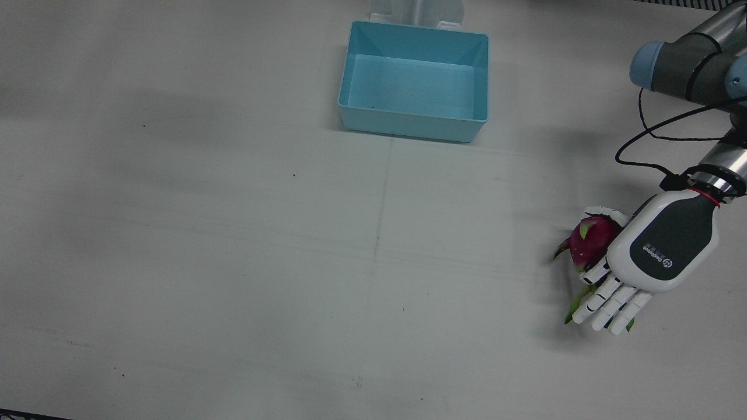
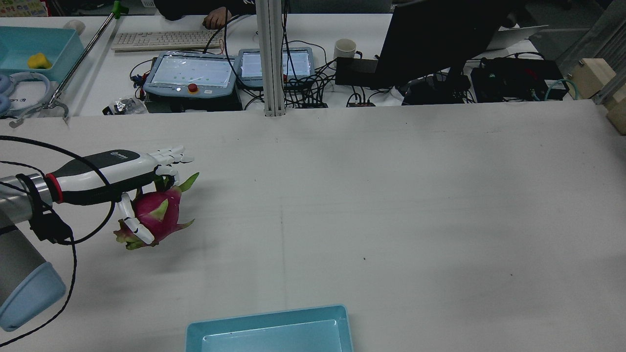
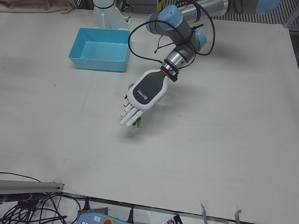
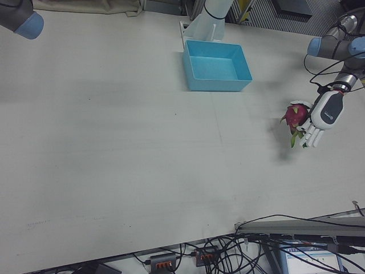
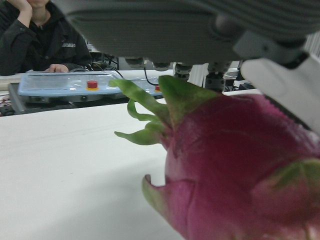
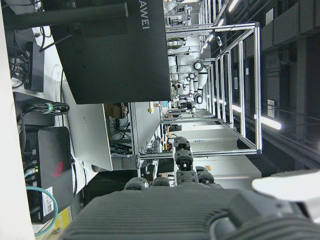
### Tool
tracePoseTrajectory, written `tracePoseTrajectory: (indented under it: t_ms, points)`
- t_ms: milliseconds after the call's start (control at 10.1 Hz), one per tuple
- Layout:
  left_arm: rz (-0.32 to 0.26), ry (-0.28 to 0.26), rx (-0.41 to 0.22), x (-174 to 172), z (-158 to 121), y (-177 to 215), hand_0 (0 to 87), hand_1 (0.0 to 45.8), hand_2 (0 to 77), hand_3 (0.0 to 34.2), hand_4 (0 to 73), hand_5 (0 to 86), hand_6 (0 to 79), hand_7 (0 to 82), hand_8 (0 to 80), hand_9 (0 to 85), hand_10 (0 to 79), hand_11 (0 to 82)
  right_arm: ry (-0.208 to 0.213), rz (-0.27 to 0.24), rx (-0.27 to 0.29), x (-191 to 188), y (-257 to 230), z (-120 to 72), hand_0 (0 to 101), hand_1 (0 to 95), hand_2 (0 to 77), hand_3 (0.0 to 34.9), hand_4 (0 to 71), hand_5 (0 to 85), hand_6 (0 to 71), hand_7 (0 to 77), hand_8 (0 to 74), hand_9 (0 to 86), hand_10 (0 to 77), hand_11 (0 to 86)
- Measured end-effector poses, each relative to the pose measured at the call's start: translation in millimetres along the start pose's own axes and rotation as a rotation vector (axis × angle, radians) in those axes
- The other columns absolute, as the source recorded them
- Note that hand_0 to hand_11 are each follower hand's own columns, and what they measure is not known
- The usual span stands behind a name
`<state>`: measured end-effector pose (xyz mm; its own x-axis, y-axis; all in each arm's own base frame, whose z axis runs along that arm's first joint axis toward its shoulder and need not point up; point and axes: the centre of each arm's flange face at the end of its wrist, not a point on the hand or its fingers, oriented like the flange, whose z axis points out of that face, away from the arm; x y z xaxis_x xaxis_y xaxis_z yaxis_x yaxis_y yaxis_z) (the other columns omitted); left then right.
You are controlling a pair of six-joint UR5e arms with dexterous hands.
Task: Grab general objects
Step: 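Lift the dragon fruit with the left hand and carry it farther out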
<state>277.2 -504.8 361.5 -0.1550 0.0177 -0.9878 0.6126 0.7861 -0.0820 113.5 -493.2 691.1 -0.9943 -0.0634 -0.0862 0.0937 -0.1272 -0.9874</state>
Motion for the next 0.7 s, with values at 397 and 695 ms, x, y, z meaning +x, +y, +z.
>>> tracePoseTrajectory:
  t_ms: [397,695]
  points:
    - [-0.143,0.015,-0.242,118,22,20,51.8,0.0,23.5,0.0,15.8,62.2,6.5,20.2,1.1,0.5,1.6,5.5,0.000,0.001,0.000,0,0,-0.1,0,5.4,1.6,0.0,0.0,0.5,0.0,0.0,0.0,0.5,0.0,0.5]
    - [-0.171,-0.018,-0.388,149,8,55,54.0,0.0,24.0,0.0,15.8,62.7,8.2,21.3,1.1,0.5,1.1,5.5,0.000,0.003,0.003,0,-2,-0.2,0,5.4,1.6,0.0,0.0,0.5,0.0,0.0,0.0,0.5,0.0,0.5]
